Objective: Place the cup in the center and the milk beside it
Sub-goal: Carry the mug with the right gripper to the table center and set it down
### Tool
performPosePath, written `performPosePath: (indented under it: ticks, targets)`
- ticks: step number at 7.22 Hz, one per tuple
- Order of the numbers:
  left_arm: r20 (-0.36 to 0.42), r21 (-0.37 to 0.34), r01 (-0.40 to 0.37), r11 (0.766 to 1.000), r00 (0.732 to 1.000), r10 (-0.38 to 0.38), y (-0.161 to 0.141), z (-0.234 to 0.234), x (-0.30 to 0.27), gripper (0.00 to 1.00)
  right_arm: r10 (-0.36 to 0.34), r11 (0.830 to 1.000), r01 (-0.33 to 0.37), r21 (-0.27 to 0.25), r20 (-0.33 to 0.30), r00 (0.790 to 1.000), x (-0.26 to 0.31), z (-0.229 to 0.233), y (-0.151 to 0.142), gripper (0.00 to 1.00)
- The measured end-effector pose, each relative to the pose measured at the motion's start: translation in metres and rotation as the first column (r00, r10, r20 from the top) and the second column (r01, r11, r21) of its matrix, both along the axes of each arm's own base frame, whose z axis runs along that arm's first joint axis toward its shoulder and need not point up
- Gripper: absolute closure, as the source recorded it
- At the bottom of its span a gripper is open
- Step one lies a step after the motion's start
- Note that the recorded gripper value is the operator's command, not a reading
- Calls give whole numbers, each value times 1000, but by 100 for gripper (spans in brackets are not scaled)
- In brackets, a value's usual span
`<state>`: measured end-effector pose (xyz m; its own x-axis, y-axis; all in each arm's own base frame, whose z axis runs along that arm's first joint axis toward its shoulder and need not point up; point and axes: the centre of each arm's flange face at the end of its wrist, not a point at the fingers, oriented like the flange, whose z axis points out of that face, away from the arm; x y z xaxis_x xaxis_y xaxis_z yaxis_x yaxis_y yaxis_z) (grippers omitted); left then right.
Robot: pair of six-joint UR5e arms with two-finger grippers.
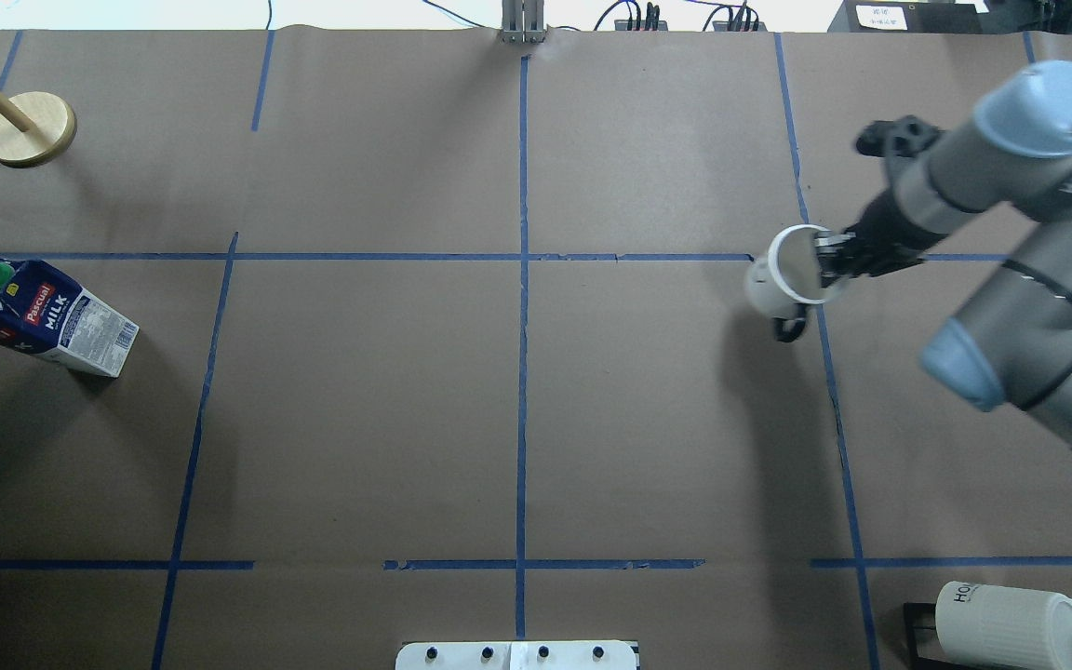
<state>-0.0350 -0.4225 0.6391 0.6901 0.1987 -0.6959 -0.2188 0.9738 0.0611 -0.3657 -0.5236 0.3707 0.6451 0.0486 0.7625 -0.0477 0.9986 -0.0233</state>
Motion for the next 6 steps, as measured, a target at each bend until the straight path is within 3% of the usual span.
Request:
performPosePath:
  ticks: [4, 6]
  targets:
    - [-1, 3, 0, 1000, 1000, 0, 0, -2, 0, 0, 71, 994, -71, -79, 2, 997, -147, -126, 5, 100]
    - [-2, 4, 0, 1000, 1000, 0, 0, -2, 0, 0, 71, 994, -72, -82, -16, 997, -182, -139, 15, 100]
